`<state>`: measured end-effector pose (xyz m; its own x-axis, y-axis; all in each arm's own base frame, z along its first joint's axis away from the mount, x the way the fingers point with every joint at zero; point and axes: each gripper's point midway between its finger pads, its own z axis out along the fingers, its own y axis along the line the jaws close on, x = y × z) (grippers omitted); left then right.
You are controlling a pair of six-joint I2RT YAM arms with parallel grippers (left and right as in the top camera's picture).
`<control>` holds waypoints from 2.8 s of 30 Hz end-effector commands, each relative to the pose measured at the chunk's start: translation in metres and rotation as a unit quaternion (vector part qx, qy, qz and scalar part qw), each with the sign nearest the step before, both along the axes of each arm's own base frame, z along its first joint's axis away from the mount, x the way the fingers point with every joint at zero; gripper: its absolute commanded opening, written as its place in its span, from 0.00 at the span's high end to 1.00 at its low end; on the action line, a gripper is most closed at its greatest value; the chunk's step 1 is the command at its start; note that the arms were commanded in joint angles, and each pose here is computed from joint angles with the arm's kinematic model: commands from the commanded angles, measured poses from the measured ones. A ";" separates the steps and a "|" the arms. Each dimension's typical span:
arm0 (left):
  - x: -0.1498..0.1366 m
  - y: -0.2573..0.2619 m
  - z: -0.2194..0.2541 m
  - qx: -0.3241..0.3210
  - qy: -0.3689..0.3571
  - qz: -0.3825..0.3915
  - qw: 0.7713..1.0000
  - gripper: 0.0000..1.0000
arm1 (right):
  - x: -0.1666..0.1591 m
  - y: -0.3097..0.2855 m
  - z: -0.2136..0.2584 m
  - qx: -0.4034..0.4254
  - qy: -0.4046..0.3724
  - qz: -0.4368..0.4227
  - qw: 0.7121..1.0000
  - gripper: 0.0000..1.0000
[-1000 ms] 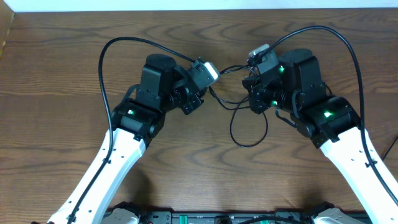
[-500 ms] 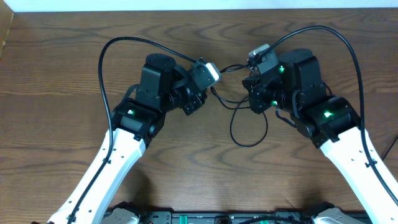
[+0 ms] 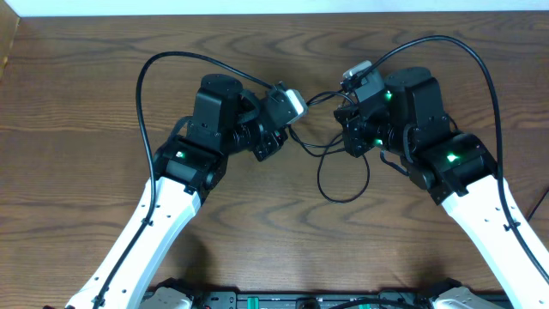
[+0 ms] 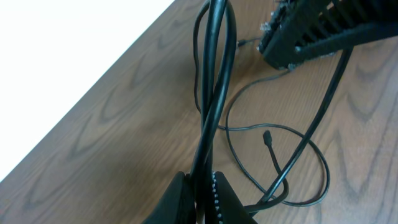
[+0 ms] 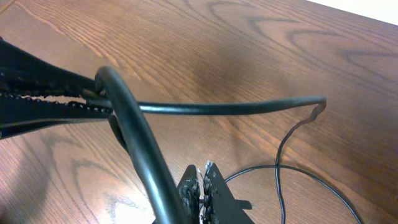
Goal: Untangle cables
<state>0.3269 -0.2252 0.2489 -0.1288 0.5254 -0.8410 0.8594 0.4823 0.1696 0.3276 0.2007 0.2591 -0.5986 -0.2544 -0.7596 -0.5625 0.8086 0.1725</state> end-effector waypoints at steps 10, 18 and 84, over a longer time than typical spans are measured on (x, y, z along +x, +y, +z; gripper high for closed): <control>-0.028 0.010 -0.029 0.031 0.089 -0.006 0.996 0.93 | 0.026 -0.040 0.010 -0.065 -0.055 -0.109 0.990 0.99; -0.054 0.022 -0.046 0.060 0.150 -0.003 0.987 0.93 | 0.048 -0.109 0.015 -0.106 -0.074 -0.268 0.955 0.99; -0.008 0.001 -0.026 0.016 0.061 -0.006 0.998 0.93 | 0.016 -0.024 0.037 0.066 -0.044 0.007 0.997 0.99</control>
<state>0.3221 -0.2253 0.2289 -0.1922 0.5520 -0.8114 0.8766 0.4683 0.1110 0.3403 0.1845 0.2865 -0.5577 -0.1525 -0.8159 -0.6126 0.7390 0.2805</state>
